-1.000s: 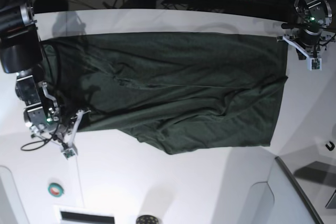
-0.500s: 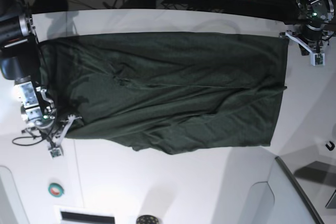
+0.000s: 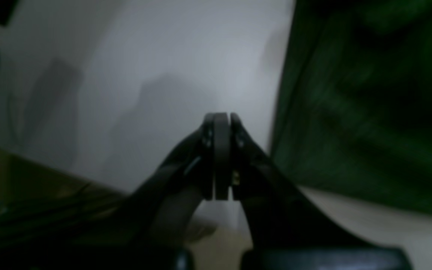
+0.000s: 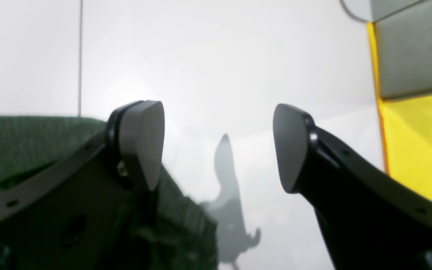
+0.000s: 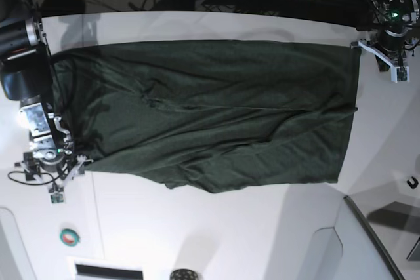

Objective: Layout the t-shirt on the table in an organized manner, then fold the t-shirt properly
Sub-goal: 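Hold the corners and pull the right gripper outward to stretch the shirt, then move the right gripper onto the shirt middle and pinch the fabric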

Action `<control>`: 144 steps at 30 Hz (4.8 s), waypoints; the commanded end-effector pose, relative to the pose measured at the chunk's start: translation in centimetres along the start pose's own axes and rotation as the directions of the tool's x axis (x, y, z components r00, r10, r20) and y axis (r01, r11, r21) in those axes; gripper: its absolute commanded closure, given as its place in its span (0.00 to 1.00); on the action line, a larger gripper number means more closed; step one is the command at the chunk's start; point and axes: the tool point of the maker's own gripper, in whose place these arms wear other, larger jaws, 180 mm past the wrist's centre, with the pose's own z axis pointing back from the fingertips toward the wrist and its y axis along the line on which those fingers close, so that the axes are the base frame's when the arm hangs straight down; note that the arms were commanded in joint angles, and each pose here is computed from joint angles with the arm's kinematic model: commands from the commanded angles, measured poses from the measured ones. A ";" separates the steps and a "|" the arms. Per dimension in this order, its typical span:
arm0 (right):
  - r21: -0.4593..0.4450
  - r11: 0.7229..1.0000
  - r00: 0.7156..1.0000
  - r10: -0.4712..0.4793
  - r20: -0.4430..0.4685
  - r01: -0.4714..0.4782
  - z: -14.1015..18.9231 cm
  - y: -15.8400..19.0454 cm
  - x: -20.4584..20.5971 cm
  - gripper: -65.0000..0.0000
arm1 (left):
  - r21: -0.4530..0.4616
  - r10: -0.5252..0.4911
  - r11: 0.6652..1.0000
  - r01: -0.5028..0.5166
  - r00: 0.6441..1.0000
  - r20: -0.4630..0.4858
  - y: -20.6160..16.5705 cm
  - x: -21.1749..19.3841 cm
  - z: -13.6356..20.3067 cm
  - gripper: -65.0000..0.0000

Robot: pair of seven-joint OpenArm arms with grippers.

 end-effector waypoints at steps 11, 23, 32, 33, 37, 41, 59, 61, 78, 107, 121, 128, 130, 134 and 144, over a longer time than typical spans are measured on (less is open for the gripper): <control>0.222 0.973 0.994 0.047 0.100 -0.068 2.6 5.0 4.0 1.00 | -0.081 0.099 0.993 -0.091 0.990 0.099 -3.3 2.7 -0.7 1.00; 0.229 0.971 0.996 -0.062 -0.056 0.073 -0.1 3.9 1.5 0.98 | -0.094 0.034 0.995 -0.039 0.998 -0.055 -5.0 -1.7 -3.3 1.00; 0.195 0.973 0.990 -0.112 -0.083 0.126 -1.5 2.9 -1.3 0.98 | -0.095 0.008 0.995 -0.025 0.985 -0.171 -4.2 -5.7 -4.0 1.00; 0.187 0.970 0.987 -0.141 -0.080 0.154 -1.6 2.6 -1.4 0.98 | -0.095 0.010 0.995 -0.027 0.984 -0.176 -4.2 -5.9 -4.0 1.00; 0.160 0.958 0.971 -0.228 -0.078 0.238 -1.8 1.5 -1.8 0.98 | -0.087 -0.006 0.996 -0.011 0.982 -0.187 -3.3 -6.4 -3.7 1.00; 0.149 0.951 0.962 -0.267 -0.055 0.273 -1.8 1.0 -1.5 0.98 | -0.084 -0.009 0.996 -0.007 0.982 -0.189 -3.1 -6.5 -3.6 1.00; 0.205 0.953 0.942 -0.265 0.206 0.224 2.3 2.4 2.7 0.97 | -0.018 -0.101 0.995 0.101 0.995 0.012 -1.6 1.2 -1.0 1.00; 0.219 0.955 0.938 -0.253 0.238 0.202 3.8 2.5 3.9 0.97 | -0.024 -0.096 0.995 0.096 0.995 0.020 -2.1 1.4 -1.0 1.00; 0.540 0.840 0.995 0.002 0.102 -0.057 5.9 21.3 8.0 0.97 | -0.086 -0.009 0.996 -0.003 0.990 -0.139 -4.1 -4.6 -3.5 1.00; 0.497 0.868 0.990 -0.069 0.120 0.001 4.3 22.6 6.6 0.97 | -0.081 -0.028 0.997 0.010 0.975 -0.220 -2.4 -8.0 -2.9 1.00; 0.333 0.943 0.987 -0.070 0.144 0.018 2.0 17.9 7.3 0.97 | -0.081 -0.026 0.997 0.007 0.970 -0.243 -2.0 -8.8 -3.0 1.00; 0.566 0.824 0.977 -0.106 0.186 -0.018 6.0 24.2 9.3 0.99 | -0.079 -0.025 0.997 0.006 0.971 -0.239 -2.0 -8.6 -3.0 1.00; 0.622 0.782 0.978 -0.101 0.184 -0.036 7.5 26.1 9.7 0.99 | -0.079 -0.026 0.997 0.007 0.970 -0.242 -2.0 -8.8 -3.0 1.00; 0.663 0.747 0.985 -0.076 0.155 -0.047 8.4 27.6 9.2 0.98 | -0.079 -0.026 0.997 0.007 0.970 -0.243 -2.0 -8.8 -2.9 1.00; 0.563 0.826 0.997 -0.043 0.064 0.000 6.0 25.6 5.7 0.97 | -0.075 -0.032 0.997 0.015 0.974 -0.226 -1.8 -8.1 -3.0 1.00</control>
